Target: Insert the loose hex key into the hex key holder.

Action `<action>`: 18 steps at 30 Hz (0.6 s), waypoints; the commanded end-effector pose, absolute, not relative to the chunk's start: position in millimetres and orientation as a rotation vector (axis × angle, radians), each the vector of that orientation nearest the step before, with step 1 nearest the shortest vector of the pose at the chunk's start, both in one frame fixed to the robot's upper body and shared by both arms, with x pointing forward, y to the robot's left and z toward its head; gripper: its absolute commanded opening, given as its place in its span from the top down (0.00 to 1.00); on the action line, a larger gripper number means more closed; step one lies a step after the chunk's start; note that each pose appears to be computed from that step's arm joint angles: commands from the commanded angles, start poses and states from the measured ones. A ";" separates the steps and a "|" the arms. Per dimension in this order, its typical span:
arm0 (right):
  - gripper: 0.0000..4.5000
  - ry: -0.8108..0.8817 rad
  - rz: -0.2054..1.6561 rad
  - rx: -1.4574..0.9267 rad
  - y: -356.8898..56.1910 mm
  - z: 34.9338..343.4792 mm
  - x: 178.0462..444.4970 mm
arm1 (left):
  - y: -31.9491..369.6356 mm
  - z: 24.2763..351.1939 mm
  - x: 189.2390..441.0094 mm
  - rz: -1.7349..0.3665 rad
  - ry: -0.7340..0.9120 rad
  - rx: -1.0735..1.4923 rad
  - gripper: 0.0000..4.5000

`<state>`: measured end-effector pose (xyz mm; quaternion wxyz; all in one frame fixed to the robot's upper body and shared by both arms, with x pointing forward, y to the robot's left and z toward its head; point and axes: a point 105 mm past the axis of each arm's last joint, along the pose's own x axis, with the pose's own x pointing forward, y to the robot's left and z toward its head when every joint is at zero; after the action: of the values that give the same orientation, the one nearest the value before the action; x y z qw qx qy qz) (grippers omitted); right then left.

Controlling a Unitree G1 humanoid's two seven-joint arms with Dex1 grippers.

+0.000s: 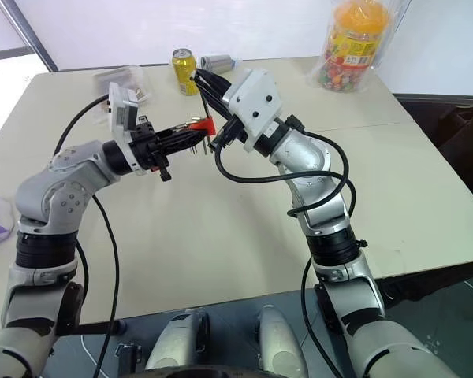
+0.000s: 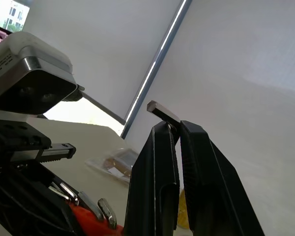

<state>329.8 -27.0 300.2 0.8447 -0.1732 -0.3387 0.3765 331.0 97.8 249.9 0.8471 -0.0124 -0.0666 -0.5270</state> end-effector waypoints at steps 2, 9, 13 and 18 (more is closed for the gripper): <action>0.99 -0.760 0.777 -0.374 -30.6 310.5 324.5 | 94.3 266.3 325.9 -1.135 -0.215 0.000 1.00; 0.69 -0.728 0.818 -0.375 -28.4 303.0 320.4 | 94.4 266.3 325.8 -1.131 -0.216 -0.002 1.00; 0.27 -0.705 0.824 -0.441 -36.9 290.7 318.8 | 94.5 266.0 325.5 -1.129 -0.216 -0.006 1.00; 0.01 -0.550 0.847 -0.435 -69.7 260.9 314.0 | 94.2 263.5 325.3 -1.118 -0.207 -0.021 1.00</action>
<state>324.7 -60.4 248.0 0.8571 -0.2111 -0.2448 0.4012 331.9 96.4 250.3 0.8483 -0.0176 -0.0706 -0.5245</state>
